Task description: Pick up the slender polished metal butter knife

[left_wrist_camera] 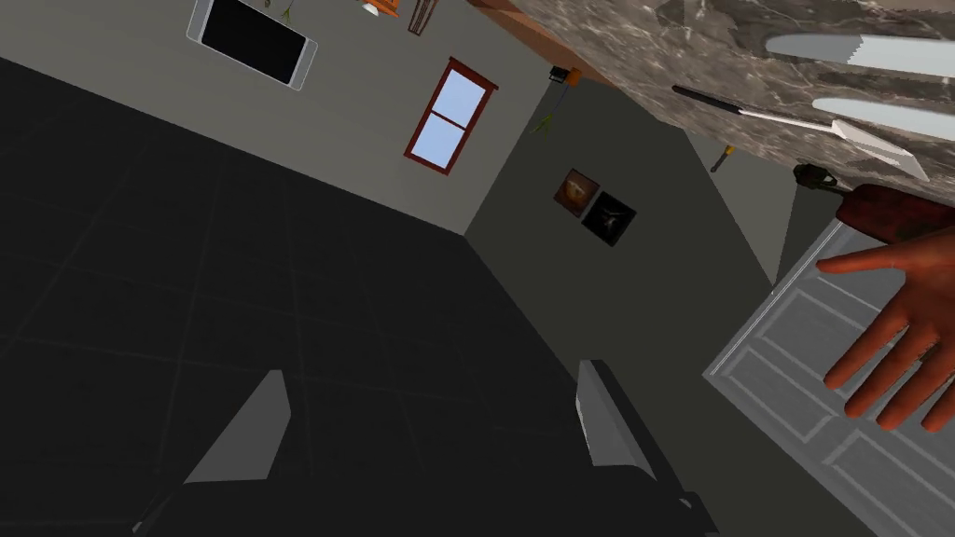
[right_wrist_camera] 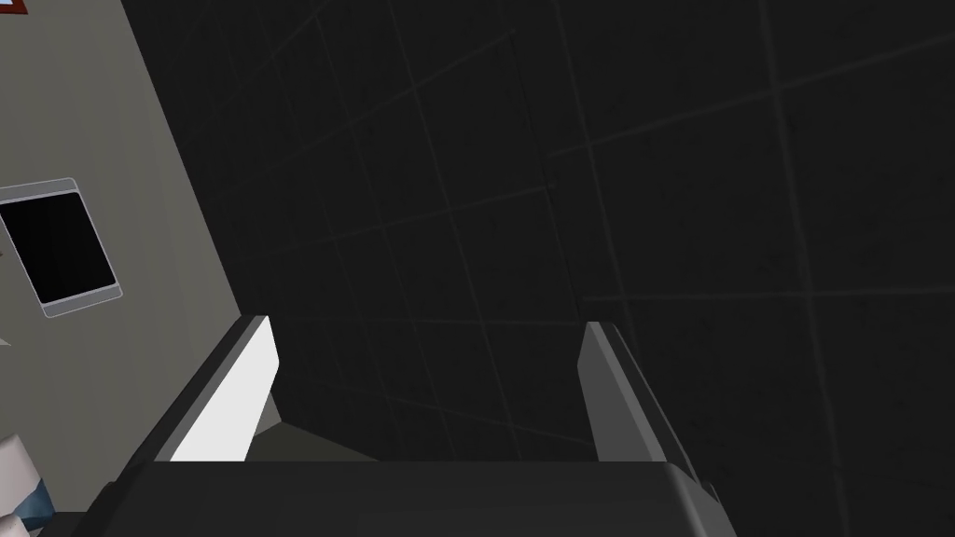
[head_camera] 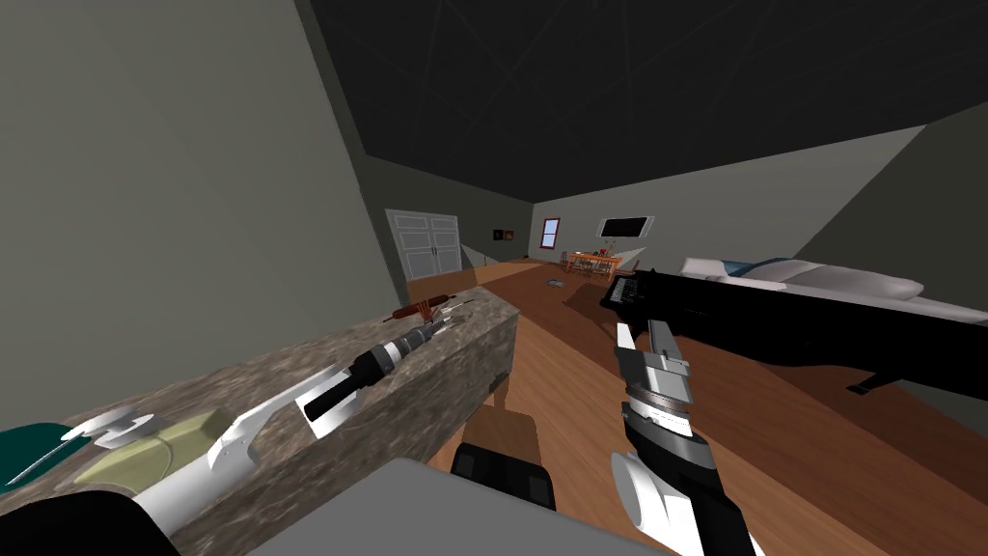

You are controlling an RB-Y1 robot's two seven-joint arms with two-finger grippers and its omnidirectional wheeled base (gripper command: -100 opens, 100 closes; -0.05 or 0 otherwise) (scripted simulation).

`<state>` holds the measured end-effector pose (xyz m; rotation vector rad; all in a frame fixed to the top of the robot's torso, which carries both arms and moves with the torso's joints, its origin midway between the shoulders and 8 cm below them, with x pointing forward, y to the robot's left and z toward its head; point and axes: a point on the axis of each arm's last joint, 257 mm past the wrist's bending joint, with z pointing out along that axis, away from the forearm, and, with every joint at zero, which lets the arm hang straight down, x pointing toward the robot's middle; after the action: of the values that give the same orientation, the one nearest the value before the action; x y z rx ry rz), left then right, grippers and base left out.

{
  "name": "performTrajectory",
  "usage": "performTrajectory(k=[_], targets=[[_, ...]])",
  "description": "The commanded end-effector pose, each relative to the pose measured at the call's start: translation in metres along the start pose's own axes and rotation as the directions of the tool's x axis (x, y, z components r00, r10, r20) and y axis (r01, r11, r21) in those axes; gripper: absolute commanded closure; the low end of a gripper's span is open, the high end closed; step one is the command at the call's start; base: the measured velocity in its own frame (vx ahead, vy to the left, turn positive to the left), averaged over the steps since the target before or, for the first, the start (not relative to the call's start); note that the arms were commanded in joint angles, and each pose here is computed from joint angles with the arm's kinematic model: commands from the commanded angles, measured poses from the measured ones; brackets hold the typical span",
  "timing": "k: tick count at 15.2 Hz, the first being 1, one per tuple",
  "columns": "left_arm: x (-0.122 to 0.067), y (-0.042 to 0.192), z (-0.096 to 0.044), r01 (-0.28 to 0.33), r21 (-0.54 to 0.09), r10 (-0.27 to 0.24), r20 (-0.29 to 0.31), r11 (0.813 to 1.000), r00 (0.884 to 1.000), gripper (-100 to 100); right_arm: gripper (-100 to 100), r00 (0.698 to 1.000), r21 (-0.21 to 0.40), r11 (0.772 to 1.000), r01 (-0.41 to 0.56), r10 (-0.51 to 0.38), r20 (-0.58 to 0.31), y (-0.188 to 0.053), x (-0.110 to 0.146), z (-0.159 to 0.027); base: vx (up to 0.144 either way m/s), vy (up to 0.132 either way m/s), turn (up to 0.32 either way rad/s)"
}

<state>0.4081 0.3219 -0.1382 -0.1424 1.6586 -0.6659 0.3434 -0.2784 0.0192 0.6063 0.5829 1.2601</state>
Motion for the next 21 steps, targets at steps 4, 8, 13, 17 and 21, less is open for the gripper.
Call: performTrajectory(k=[4,8,13,17,21], targets=[[0.015,0.021,-0.006,-0.08,-0.03,0.076,-0.107,0.996,0.991,-100,0,1.0,0.0,1.0,0.0,0.0,0.0,0.0,0.0,0.0,0.048,-0.031,-0.052],[0.024,0.034,-0.011,-0.136,-0.041,0.127,-0.181,0.99,0.975,-100,0,1.0,0.0,1.0,0.0,0.0,0.0,0.0,0.0,0.0,0.048,-0.027,-0.051],[0.044,0.061,-0.027,-0.206,-0.065,0.178,-0.299,0.976,0.937,-100,0,1.0,0.0,1.0,0.0,0.0,0.0,0.0,0.0,0.0,0.055,-0.023,-0.083],[0.052,0.075,-0.037,-0.252,-0.069,0.21,-0.368,0.965,0.906,-100,0,1.0,0.0,1.0,0.0,0.0,0.0,0.0,0.0,0.0,0.05,-0.01,-0.07],[0.071,0.104,-0.062,-0.307,-0.083,0.232,-0.482,0.948,0.845,-100,0,1.0,0.0,1.0,0.0,0.0,0.0,0.0,0.0,0.0,0.073,-0.012,-0.135]])
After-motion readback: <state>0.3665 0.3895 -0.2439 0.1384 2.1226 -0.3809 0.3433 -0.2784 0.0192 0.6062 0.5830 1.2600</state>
